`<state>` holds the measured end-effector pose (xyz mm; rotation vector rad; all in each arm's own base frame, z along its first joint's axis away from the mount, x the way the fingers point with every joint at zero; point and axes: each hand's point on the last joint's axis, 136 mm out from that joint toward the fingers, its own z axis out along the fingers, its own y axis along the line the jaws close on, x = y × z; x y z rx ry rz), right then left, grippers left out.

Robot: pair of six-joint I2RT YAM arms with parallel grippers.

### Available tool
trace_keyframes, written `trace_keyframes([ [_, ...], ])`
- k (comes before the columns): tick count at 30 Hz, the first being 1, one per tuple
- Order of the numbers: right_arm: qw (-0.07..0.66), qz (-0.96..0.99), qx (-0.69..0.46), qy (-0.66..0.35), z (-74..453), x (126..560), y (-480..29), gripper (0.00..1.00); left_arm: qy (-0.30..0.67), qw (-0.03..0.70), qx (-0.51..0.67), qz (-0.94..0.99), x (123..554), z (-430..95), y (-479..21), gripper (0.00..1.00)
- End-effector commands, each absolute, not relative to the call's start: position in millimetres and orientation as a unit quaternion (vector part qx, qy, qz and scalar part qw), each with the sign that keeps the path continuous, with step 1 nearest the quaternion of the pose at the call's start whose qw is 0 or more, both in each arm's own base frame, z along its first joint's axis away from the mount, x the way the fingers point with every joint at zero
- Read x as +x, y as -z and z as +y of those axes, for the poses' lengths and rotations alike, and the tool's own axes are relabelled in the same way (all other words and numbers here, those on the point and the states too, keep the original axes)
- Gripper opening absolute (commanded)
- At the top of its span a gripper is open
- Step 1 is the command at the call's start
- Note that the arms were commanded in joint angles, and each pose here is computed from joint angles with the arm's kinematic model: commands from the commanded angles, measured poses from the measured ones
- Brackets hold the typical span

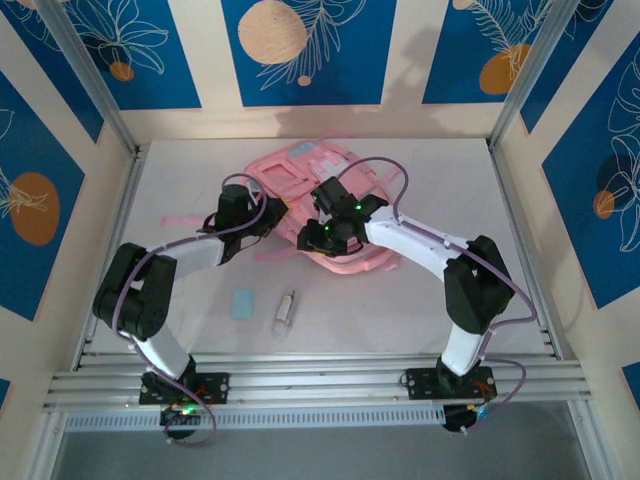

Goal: Pack the student bag

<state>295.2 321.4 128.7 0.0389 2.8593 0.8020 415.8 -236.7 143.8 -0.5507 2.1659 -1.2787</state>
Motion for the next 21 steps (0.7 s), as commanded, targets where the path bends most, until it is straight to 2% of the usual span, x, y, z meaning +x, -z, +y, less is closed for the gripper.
trace_keyframes([
  [1, 0.112, 0.955, 0.048, -0.271, 321, 307, -126, 0.43, 0.548, 0.314, -0.158, 0.759, 408, -258, -205, 0.00],
  [6, 0.145, 0.959, 0.070, -0.234, 312, 325, -112, 0.43, 0.556, 0.309, -0.157, 0.755, 401, -264, -209, 0.00],
  [9, 0.166, 0.962, 0.080, -0.204, 306, 337, -99, 0.39, 0.566, 0.304, -0.156, 0.750, 395, -269, -214, 0.00],
  [13, 0.203, 0.967, 0.096, -0.119, 290, 350, -83, 0.32, 0.582, 0.294, -0.151, 0.743, 386, -277, -223, 0.00],
  [18, 0.227, 0.967, 0.112, -0.017, 267, 359, -75, 0.32, 0.585, 0.288, -0.145, 0.744, 378, -283, -227, 0.00],
  [21, 0.227, 0.967, 0.110, -0.025, 269, 360, -75, 0.17, 0.582, 0.289, -0.148, 0.745, 378, -281, -223, 0.00],
])
